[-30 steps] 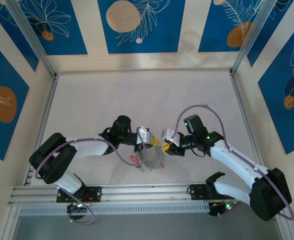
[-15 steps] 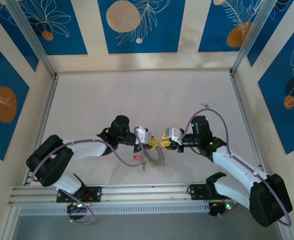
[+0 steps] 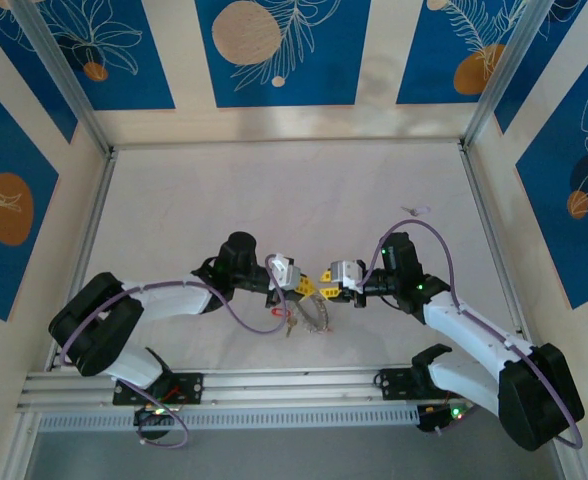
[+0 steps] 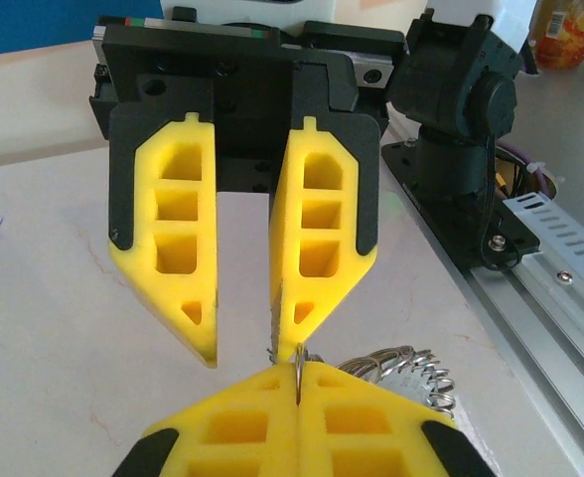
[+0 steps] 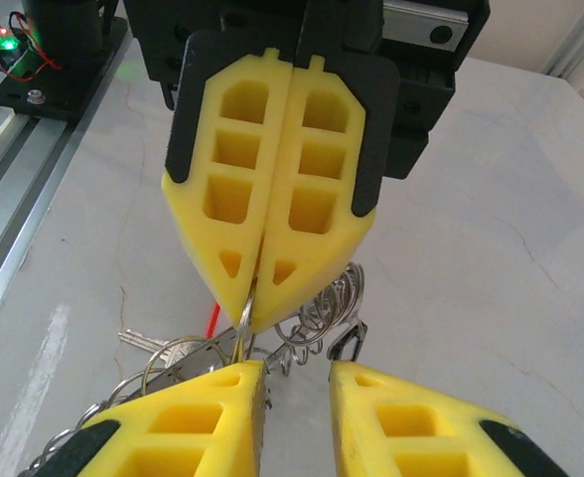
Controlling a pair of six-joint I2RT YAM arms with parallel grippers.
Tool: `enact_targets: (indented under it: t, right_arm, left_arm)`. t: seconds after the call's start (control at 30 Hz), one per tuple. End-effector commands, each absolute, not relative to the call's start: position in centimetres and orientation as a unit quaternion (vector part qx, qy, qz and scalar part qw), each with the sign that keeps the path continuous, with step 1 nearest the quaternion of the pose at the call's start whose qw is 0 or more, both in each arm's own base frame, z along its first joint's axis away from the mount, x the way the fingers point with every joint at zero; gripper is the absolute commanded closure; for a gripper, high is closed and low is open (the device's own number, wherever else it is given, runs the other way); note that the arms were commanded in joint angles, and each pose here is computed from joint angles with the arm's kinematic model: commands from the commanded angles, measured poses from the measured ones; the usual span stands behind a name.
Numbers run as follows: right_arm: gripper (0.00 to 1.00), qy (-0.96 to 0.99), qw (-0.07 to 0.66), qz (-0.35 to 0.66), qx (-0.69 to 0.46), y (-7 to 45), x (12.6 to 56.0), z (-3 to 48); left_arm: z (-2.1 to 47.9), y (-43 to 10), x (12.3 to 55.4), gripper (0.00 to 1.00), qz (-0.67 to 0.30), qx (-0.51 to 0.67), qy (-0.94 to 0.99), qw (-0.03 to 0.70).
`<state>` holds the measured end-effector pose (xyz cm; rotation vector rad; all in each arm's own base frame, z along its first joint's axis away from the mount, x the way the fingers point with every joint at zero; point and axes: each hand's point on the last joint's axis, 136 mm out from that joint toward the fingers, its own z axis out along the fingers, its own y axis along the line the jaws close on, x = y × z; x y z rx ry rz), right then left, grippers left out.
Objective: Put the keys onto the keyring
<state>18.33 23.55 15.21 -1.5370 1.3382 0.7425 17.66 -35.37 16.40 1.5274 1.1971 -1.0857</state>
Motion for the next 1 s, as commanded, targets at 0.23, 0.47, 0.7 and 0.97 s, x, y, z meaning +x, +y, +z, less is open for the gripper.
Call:
enact_targets:
  t: [0.23, 0.47, 0.7, 0.97]
  right_arm:
    - [0.71, 0.531, 0.431, 0.336, -0.648, 23.8, 15.9, 13.9]
    - [0.72, 0.53, 0.421, 0.338, -0.654, 23.8, 15.6, 13.7]
    - [0.74, 0.523, 0.457, 0.337, -0.636, 24.4, 16.5, 14.3]
    - [0.77, 0.512, 0.465, 0.345, -0.635, 24.9, 16.6, 14.9]
  left_arm:
    - [18.6, -35.3, 17.7, 1.0, -0.432, 0.622, 0.454, 0.47]
    - [18.7, -35.4, 17.8, 1.0, -0.432, 0.62, 0.454, 0.471]
    - [18.9, -35.5, 17.7, 1.0, -0.439, 0.616, 0.454, 0.471]
    - [18.7, -35.5, 17.7, 1.0, -0.444, 0.613, 0.455, 0.469]
